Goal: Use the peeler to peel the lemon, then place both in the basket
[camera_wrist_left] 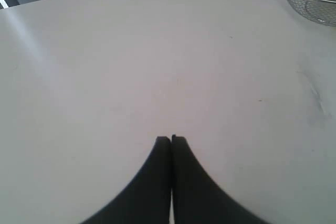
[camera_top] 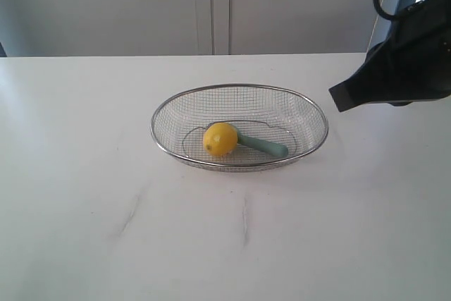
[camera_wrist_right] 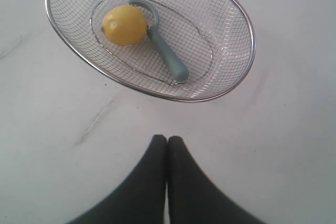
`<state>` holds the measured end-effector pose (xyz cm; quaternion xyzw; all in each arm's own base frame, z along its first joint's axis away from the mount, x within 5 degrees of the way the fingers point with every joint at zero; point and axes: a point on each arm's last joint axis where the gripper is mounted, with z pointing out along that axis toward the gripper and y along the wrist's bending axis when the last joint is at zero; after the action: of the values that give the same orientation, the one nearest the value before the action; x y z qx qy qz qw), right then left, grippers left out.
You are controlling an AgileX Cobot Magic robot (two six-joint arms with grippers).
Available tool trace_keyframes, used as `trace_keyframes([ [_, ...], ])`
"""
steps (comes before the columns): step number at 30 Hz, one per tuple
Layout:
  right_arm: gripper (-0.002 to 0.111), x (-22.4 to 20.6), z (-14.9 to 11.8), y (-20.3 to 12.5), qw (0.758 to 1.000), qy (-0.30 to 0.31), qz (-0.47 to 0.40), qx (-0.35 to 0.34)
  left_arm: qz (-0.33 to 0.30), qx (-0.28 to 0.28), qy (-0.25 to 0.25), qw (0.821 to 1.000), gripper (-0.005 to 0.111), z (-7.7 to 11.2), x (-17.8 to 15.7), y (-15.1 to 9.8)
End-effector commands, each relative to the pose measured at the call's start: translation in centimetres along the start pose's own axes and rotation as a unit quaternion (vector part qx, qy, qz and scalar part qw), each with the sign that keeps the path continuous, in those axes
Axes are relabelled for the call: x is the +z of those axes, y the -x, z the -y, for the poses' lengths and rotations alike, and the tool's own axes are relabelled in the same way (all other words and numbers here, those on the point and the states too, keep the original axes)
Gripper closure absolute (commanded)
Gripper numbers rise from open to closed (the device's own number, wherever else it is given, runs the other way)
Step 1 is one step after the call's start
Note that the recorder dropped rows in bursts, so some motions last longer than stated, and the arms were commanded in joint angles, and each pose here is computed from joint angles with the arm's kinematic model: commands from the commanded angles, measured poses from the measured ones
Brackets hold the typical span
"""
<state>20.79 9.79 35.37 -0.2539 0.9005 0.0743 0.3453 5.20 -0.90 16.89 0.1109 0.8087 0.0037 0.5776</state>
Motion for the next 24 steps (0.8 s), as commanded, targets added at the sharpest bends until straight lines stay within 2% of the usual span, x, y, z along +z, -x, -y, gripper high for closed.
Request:
trace_keyframes([
  [1, 0.108, -0.2, 0.1, -0.1, 1.000, -0.002, 0.004, -0.001, 0.002, -0.002, 0.003, 1.000, 0.106, 0.0, 0.0, 0.0],
  [9, 0.108, -1.1, 0.1, -0.2, 1.000, -0.003, 0.016, -0.002, 0.002, -0.002, 0.003, 1.000, 0.106, 0.0, 0.0, 0.0],
  [11, 0.108, -3.2, -0.1, -0.4, 0.999, -0.007, 0.049, -0.003, 0.002, -0.002, 0.003, 1.000, 0.106, 0.0, 0.0, 0.0],
  [13, 0.108, -7.8, -0.3, -1.5, 0.993, -0.019, 0.121, -0.004, 0.002, -0.002, 0.003, 1.000, 0.106, 0.0, 0.0, 0.0],
  [16, 0.108, -14.2, 0.1, -4.5, 0.972, -0.069, 0.223, 0.027, 0.002, -0.002, 0.003, 1.000, 0.106, 0.0, 0.0, 0.0],
  [21, 0.108, -19.7, -0.8, -8.4, 0.935, -0.157, 0.314, 0.059, 0.002, -0.002, 0.003, 1.000, 0.106, 0.0, 0.0, 0.0],
  [24, 0.108, -22.0, -2.2, -10.7, 0.914, -0.178, 0.361, 0.055, 0.002, -0.002, 0.003, 1.000, 0.106, 0.0, 0.0, 0.0],
])
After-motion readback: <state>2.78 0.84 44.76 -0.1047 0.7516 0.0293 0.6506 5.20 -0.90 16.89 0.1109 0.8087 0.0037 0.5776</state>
